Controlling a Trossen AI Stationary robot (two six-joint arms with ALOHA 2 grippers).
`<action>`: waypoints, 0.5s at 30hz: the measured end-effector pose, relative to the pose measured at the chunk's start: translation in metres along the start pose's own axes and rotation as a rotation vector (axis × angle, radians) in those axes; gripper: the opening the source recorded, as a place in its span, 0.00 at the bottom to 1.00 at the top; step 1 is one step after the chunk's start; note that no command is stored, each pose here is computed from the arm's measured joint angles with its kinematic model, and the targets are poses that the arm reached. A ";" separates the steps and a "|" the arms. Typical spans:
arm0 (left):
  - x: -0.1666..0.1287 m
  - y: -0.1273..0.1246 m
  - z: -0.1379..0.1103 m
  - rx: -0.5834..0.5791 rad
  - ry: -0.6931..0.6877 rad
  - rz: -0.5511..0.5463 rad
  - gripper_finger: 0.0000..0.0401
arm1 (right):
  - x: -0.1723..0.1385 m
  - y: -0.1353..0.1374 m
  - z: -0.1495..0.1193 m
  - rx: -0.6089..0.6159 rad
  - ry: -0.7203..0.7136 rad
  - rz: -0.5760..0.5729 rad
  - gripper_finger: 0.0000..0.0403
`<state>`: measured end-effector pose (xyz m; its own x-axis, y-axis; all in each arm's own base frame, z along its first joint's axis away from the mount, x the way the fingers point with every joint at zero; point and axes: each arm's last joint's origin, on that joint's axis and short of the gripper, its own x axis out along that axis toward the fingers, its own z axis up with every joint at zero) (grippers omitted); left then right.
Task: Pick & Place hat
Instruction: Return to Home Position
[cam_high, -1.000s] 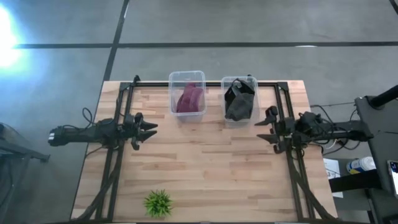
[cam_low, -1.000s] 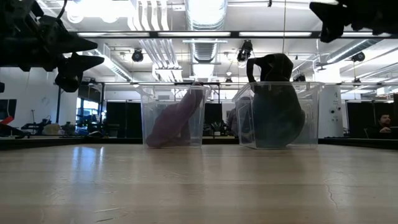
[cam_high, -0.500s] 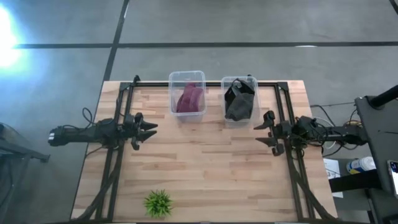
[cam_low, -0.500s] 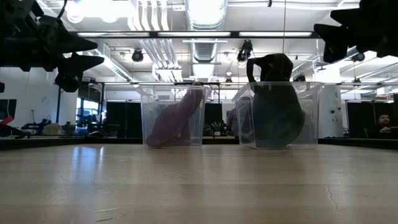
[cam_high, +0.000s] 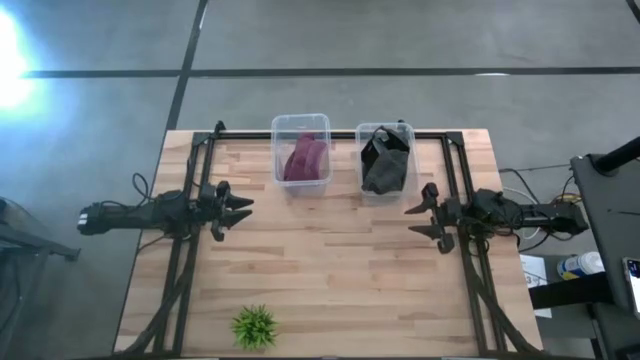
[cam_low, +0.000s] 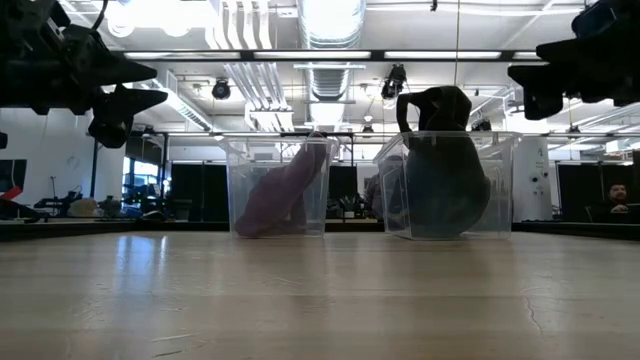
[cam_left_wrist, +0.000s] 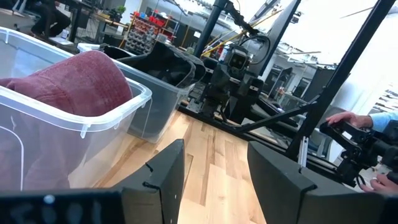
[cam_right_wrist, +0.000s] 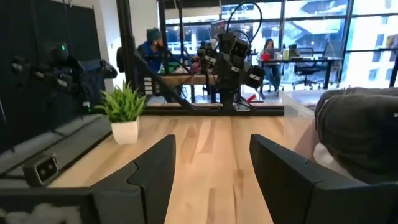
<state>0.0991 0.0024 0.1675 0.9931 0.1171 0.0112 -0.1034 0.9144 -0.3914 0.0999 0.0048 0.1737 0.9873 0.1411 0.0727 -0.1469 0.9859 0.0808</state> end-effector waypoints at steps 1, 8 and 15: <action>0.000 0.000 0.000 0.000 0.000 0.000 0.42 | 0.000 0.000 0.000 -0.015 0.004 0.000 0.50; 0.000 0.000 0.000 0.000 0.000 0.000 0.42 | -0.001 0.000 -0.006 -0.040 0.060 -0.006 0.50; 0.000 0.000 0.000 0.000 0.000 0.000 0.42 | -0.001 -0.001 -0.007 0.013 0.072 -0.008 0.50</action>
<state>0.0991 0.0024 0.1674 0.9931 0.1170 0.0109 -0.1034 0.9144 -0.3914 0.0993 0.0048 0.1665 0.9902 0.1397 0.0005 -0.1391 0.9858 0.0938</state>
